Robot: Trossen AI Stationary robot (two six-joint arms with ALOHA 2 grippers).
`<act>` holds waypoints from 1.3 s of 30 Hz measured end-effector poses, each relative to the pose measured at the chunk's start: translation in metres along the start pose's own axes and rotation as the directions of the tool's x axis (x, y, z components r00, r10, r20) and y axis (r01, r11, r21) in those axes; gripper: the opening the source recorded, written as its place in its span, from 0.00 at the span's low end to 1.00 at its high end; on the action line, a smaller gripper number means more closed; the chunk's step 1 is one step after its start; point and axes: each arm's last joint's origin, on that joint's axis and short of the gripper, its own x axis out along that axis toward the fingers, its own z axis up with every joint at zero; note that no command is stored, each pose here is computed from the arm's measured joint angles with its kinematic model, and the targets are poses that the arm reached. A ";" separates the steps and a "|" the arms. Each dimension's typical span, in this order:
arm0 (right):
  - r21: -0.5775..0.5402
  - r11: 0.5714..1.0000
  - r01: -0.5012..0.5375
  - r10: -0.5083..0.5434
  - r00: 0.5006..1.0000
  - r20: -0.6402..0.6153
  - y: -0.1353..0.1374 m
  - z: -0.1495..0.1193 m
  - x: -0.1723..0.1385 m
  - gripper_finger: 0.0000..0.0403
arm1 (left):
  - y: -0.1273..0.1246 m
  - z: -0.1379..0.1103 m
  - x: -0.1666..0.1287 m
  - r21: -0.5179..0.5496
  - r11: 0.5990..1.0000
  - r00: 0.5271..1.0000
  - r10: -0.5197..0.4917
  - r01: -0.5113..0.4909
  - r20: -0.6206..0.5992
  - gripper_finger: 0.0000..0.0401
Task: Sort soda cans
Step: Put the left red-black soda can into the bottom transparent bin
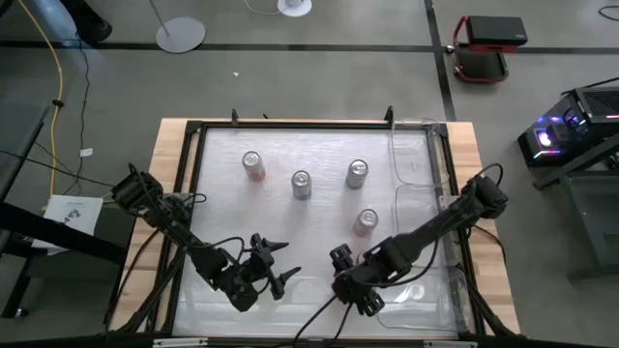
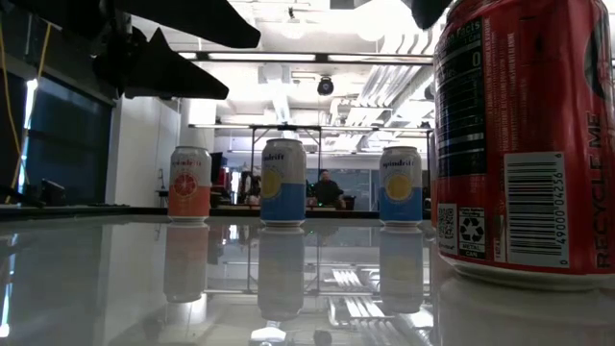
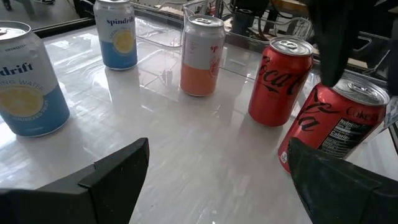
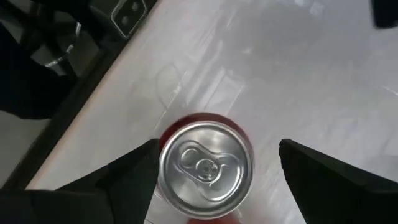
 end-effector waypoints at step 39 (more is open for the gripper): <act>0.130 0.992 0.000 -0.009 0.998 0.067 0.004 0.002 -0.024 0.55 | -0.003 -0.001 -0.004 -0.008 1.000 1.000 -0.026 0.026 -0.004 0.89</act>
